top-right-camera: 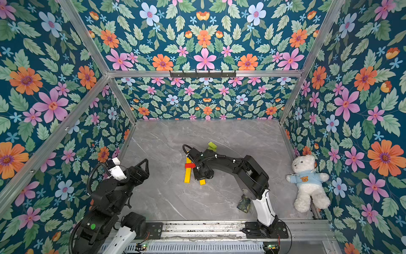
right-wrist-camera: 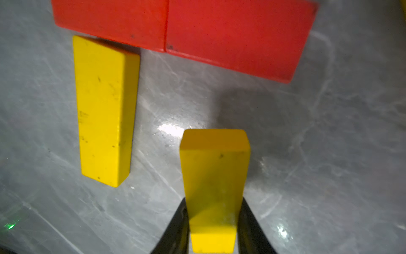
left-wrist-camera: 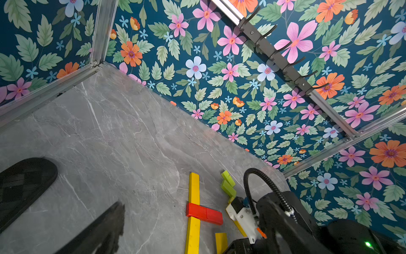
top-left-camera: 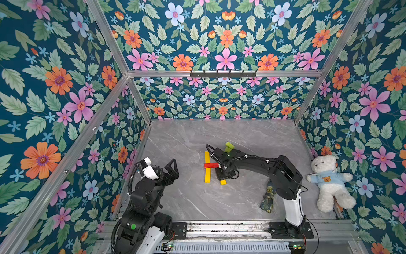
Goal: Assemble the letter h with building blocks
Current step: Assemble the building block at the center of the board.
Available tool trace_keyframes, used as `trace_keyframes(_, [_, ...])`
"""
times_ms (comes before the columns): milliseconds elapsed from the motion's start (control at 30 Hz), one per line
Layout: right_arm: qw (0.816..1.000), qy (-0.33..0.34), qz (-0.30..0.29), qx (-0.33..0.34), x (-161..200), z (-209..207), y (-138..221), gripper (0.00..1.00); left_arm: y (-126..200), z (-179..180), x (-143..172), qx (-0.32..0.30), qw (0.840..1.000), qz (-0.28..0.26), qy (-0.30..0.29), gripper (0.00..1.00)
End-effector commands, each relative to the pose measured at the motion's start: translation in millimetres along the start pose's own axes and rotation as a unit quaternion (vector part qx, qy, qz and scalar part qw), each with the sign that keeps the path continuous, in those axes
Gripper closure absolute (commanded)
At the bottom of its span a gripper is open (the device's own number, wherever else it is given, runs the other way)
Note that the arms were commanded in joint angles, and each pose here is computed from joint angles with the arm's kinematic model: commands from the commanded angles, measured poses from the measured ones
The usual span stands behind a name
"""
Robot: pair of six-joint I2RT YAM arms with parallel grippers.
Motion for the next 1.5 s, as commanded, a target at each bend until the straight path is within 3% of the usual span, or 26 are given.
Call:
trace_keyframes(0, [0.999, -0.025, 0.027, 0.019, 7, -5, -1, 0.70, 2, 0, -4, -0.002, 1.000, -0.011, -0.002, 0.00])
trace_keyframes(500, [0.994, -0.091, 0.056, 0.010, -3, -8, -3, 0.68, 2, 0, -3, -0.003, 1.000, -0.011, -0.002, 0.00])
trace_keyframes(1467, [0.994, -0.078, 0.062, 0.038, -18, -7, -19, 0.65, 1, 1, -2, -0.005, 1.000, -0.011, -0.001, 0.00])
Point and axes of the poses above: each gripper's point midway between its finger pads, its own y axis back along the fingers, its own z axis along the line the jaws close on, x = y × z, the point moved 8 cm from there along y, back along the fingers, and after that the axes turned 7 degrees about -y, right-handed, at the moved point
